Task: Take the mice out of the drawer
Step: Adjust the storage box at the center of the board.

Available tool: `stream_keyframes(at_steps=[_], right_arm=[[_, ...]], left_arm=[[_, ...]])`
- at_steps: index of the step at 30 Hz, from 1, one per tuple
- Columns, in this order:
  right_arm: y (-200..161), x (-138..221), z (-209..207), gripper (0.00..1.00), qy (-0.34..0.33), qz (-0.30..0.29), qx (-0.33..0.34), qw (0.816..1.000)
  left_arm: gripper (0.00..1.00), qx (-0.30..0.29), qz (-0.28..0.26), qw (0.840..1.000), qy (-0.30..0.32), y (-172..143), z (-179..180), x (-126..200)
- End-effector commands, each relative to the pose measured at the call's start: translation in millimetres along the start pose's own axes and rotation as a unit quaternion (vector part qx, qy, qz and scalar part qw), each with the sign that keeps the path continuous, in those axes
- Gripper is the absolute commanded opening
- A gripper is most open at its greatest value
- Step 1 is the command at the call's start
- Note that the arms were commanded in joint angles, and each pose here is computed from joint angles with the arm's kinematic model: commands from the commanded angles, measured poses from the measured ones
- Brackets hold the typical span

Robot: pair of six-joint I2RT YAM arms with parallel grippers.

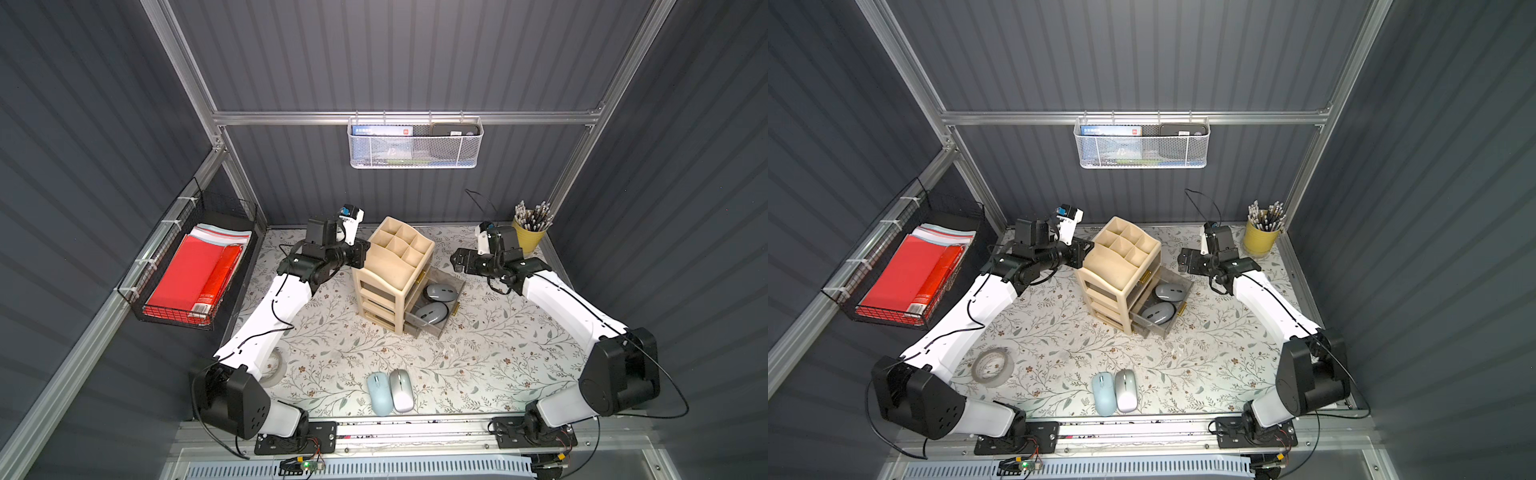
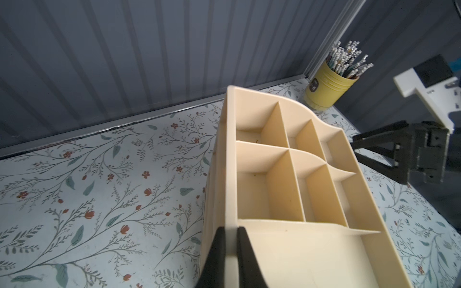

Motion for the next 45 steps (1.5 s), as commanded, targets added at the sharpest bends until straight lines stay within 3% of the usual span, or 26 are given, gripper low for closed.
stream_keyframes(at_steps=[1, 5, 16, 20, 23, 28, 42, 44, 45], right_arm=[[4, -1, -2, 0.94, -0.013, 0.006, 0.001, 1.0], [4, -4, -5, 0.94, -0.023, 0.008, 0.0, 1.0], [13, 8, -4, 0.94, -0.034, -0.006, 0.003, 0.999], [6, 16, 7, 0.94, -0.002, 0.026, 0.015, 1.0], [-16, 18, 23, 0.94, -0.016, 0.051, 0.062, 0.997], [-51, 17, 52, 0.93, -0.02, 0.088, 0.151, 0.984], [-43, 17, 46, 0.88, -0.073, 0.063, 0.167, 0.981], [-43, 16, 44, 0.88, -0.079, 0.062, 0.162, 0.982], [-43, 14, 42, 0.89, -0.08, 0.062, 0.159, 0.982]], left_arm=[[0.0, 0.015, 0.093, 0.994, -0.062, -30, -15, -10], [0.0, 0.044, 0.105, 0.992, -0.06, -38, -12, -16], [0.0, 0.057, 0.1, 0.988, 0.105, -47, 20, -8], [0.0, 0.059, 0.096, 0.985, 0.132, -48, 25, -5], [0.0, 0.063, 0.099, 0.979, 0.165, -54, 34, -7], [0.0, 0.052, 0.095, 0.981, 0.163, -56, 36, -8], [0.0, 0.005, 0.078, 0.968, 0.239, -30, 50, -2], [0.11, 0.002, 0.064, 0.97, 0.235, -20, 48, 1], [0.25, 0.0, 0.053, 0.971, 0.231, -14, 45, 4]])
Point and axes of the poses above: each gripper's point midway between its finger pads, its own x axis back along the fingers, its own z axis along the line the jaws close on, y = z × x, the point moved 7 cm from there along x, back along the fingers
